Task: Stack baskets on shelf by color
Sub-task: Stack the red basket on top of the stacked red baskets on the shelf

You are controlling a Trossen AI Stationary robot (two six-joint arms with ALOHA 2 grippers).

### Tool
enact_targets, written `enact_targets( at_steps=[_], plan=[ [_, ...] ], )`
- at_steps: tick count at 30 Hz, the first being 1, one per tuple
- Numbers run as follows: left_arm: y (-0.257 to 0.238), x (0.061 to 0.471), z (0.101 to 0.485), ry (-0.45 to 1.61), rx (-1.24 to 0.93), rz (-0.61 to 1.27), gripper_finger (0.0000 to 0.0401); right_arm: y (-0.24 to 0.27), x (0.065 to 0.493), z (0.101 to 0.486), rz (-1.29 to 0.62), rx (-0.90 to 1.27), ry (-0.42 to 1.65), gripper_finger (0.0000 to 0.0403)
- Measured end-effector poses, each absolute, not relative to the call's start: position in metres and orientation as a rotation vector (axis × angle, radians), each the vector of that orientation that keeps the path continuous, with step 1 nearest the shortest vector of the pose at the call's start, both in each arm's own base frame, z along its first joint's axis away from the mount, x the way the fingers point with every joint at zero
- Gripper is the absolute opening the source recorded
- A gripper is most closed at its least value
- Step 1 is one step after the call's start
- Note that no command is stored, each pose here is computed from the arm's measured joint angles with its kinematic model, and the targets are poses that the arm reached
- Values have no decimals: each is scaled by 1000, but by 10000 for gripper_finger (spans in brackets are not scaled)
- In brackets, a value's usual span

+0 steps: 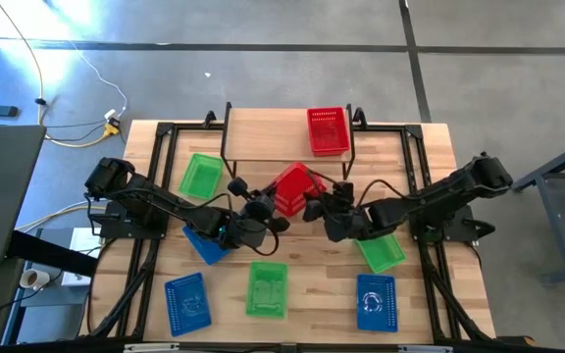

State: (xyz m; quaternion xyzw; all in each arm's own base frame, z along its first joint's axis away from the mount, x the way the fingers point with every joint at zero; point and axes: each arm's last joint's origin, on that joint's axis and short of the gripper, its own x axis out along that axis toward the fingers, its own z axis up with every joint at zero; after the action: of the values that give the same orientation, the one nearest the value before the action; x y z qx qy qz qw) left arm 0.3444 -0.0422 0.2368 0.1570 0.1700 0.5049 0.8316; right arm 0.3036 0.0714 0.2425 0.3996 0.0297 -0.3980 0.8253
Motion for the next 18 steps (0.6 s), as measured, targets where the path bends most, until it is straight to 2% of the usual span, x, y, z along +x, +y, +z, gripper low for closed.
enact_targets(
  at_steps=[4, 11, 18],
  plan=[
    [-42, 345, 238, 354, 333, 1070, 0, 68, 305, 243, -848, 860, 60, 118],
    [-43, 345, 239, 345, 324, 1066, 0, 62, 307, 242, -846, 808, 97, 11],
    [-43, 346, 239, 340, 310, 1051, 11, 52, 309, 241, -845, 781, 140, 3]
  ],
)
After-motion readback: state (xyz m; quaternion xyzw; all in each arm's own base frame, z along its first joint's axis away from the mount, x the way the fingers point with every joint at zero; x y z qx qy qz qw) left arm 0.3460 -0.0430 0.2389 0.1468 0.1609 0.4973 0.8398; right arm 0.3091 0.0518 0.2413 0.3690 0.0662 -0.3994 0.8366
